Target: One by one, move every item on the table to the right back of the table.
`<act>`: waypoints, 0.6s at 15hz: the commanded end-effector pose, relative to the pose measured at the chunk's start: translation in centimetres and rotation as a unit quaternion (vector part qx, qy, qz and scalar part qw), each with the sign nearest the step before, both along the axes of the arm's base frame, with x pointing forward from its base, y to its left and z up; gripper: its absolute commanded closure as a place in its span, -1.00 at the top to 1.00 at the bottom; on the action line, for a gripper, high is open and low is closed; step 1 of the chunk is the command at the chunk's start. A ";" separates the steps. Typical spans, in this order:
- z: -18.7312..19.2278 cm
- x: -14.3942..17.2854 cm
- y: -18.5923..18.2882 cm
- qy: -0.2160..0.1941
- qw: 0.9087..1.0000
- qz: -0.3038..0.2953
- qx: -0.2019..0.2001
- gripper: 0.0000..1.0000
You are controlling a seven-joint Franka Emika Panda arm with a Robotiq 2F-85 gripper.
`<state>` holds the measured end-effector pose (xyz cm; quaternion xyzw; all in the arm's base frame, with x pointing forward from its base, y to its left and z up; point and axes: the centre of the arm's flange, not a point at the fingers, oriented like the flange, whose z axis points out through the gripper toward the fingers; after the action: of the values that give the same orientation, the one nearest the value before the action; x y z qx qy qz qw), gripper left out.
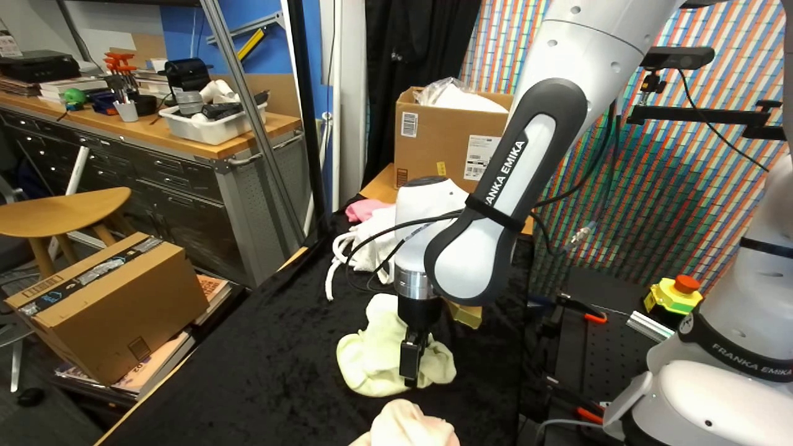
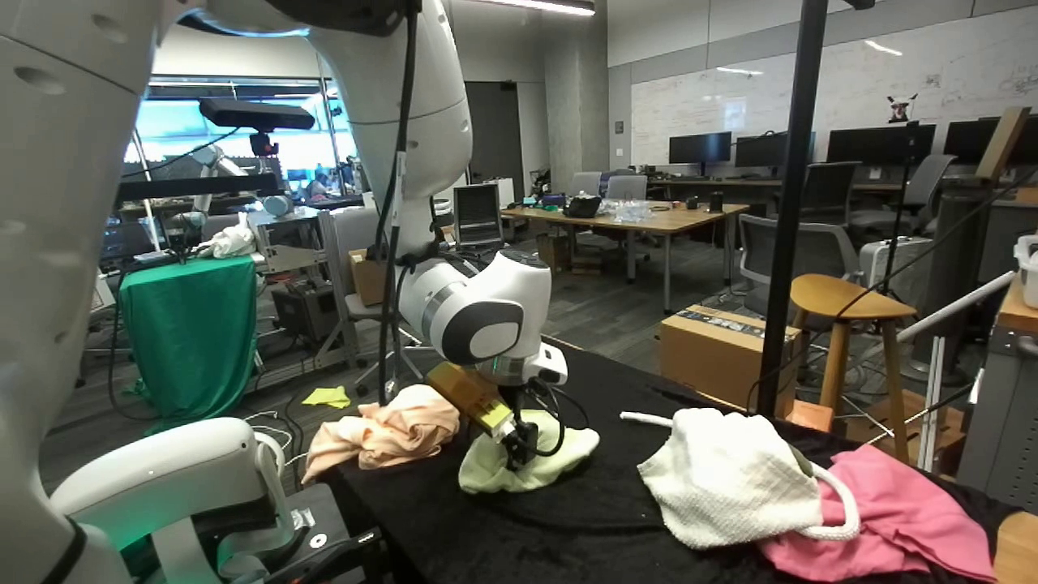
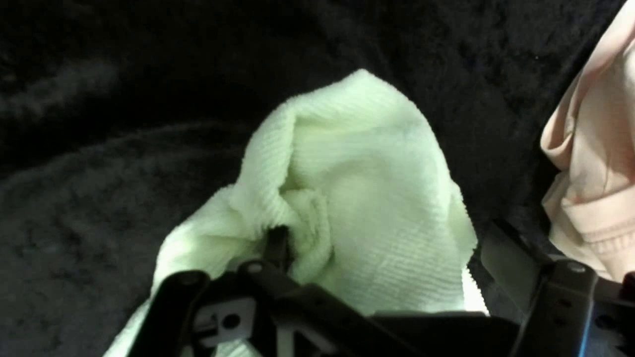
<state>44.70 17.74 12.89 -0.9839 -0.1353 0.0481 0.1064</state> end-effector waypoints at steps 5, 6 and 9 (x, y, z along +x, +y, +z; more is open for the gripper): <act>0.5 -0.6 -0.2 -0.020 1.000 -0.001 0.002 1.00; 0.6 -0.5 -0.3 -0.026 1.000 -0.003 0.002 1.00; 1.5 -0.2 -0.5 -0.043 0.999 -0.008 0.003 1.00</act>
<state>44.80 17.66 13.05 -0.9850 -0.1335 0.0291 0.1057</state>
